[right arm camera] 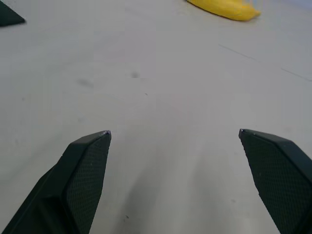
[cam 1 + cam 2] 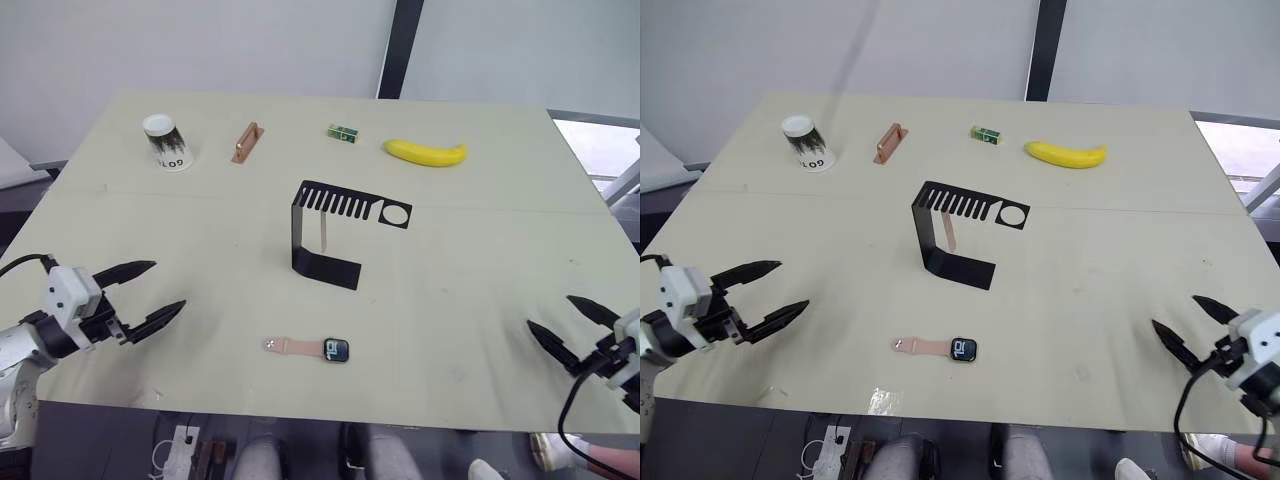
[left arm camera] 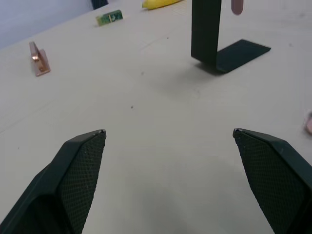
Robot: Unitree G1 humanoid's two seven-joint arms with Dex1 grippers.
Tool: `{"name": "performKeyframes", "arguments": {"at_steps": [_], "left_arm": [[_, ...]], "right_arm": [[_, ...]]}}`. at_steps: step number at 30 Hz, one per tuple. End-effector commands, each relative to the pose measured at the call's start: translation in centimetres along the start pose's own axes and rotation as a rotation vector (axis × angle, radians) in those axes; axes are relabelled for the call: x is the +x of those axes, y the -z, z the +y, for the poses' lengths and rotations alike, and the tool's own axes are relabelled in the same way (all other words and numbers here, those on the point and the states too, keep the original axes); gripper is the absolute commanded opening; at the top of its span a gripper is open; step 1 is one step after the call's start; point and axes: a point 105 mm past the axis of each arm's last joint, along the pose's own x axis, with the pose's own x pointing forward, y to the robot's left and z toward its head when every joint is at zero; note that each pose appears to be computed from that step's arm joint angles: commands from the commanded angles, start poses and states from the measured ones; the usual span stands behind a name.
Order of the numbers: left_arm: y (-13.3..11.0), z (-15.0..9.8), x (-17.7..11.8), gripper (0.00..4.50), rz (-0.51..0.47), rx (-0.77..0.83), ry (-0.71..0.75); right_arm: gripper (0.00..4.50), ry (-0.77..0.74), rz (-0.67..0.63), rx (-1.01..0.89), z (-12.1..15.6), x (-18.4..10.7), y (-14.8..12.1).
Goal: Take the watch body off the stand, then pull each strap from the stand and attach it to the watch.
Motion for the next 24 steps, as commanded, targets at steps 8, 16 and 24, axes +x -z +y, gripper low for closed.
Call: {"name": "performKeyframes", "arguments": {"at_steps": [8, 16, 24], "left_arm": [[-5.3, -7.4, 4.5, 4.50, -0.157, -0.044, 0.141], [-5.2, -10.1, 7.5, 4.50, -0.100, -0.064, 0.050], [-5.2, -10.7, 10.2, 4.50, -0.120, -0.092, -0.040]], "right_arm": [[2.70, -0.300, -0.088, 0.093, 10.5, 11.0, -3.4], [0.03, -0.385, -0.093, 0.034, 14.2, 16.8, -4.9], [0.03, -0.450, -0.067, 0.005, 16.1, 19.0, -4.9]]}}
